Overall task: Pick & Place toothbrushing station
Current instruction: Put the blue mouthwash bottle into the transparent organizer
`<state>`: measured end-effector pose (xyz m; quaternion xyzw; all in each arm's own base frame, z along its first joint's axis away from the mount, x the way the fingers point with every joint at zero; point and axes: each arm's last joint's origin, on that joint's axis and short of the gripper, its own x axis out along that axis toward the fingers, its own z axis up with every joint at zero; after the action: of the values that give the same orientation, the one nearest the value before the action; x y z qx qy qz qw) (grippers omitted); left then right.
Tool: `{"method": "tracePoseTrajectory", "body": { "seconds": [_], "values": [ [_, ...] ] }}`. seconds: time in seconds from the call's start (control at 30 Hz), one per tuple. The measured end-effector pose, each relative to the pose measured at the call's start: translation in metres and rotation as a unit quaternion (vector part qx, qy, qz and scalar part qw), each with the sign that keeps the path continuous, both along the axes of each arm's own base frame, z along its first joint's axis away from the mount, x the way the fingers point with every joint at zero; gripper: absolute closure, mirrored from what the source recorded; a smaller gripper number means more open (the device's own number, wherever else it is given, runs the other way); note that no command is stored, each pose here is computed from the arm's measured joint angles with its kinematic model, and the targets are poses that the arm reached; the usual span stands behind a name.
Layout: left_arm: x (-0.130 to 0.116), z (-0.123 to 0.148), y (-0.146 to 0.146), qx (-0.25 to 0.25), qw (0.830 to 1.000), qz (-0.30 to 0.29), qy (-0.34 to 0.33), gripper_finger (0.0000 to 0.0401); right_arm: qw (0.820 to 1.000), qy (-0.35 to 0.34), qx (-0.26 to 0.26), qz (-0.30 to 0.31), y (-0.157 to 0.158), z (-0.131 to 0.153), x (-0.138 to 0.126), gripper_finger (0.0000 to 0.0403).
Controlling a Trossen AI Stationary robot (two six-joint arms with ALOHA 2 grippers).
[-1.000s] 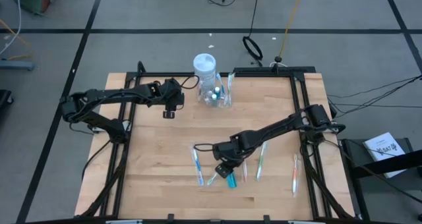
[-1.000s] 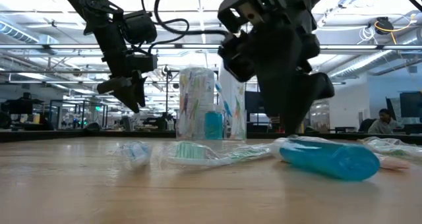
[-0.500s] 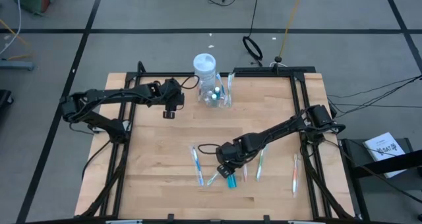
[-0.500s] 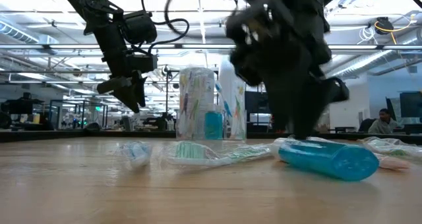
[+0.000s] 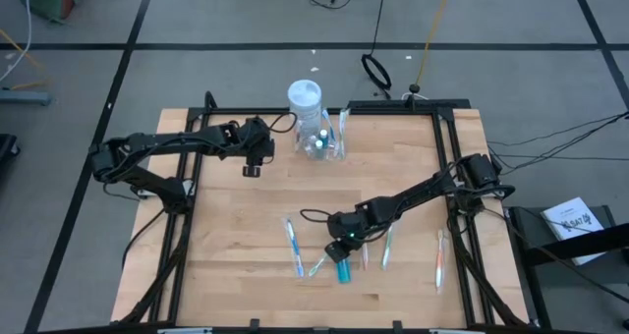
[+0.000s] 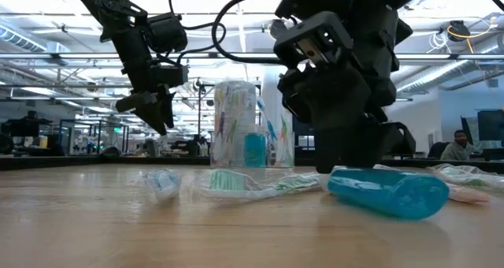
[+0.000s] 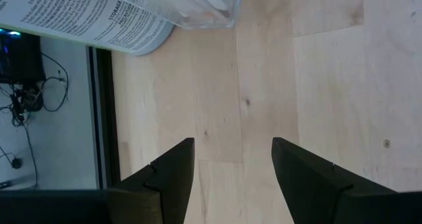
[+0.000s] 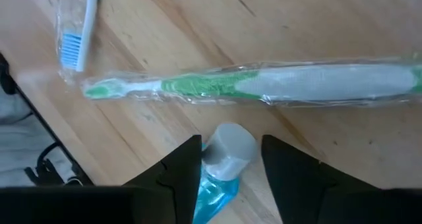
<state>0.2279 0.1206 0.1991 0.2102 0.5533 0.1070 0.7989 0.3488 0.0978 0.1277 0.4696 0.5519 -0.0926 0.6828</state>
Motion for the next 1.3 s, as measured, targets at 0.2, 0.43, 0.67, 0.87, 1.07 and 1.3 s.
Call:
{"method": "tracePoseTrajectory", "body": {
  "seconds": [0.2,0.43,0.67,0.87,1.07,1.3],
  "values": [
    [0.000,0.000,0.000,0.000,1.000,0.000,0.000,0.0192,1.000,-0.002,-0.004,0.009,0.002,-0.002,-0.001,0.0294],
    [0.000,0.000,0.000,0.000,1.000,0.000,0.000,0.0192,0.998,-0.052,-0.008,0.034,0.002,0.000,0.005,0.0314],
    [0.000,0.000,0.000,-0.006,1.000,-0.004,-0.003,0.0192,0.992,-0.106,-0.057,0.036,-0.009,0.011,0.010,0.0313],
    [0.001,0.000,-0.002,-0.023,1.000,-0.016,-0.012,0.0192,0.974,-0.182,-0.119,0.060,-0.028,0.045,0.009,0.0313],
    [0.002,0.000,-0.002,-0.043,0.999,-0.015,-0.026,0.0192,0.913,-0.258,-0.306,0.074,-0.054,0.083,0.006,0.0313],
    [0.002,0.000,-0.002,-0.062,0.997,0.025,-0.045,0.0192,0.778,-0.231,-0.583,-0.017,-0.098,0.108,0.011,0.0313]
  ]
}}
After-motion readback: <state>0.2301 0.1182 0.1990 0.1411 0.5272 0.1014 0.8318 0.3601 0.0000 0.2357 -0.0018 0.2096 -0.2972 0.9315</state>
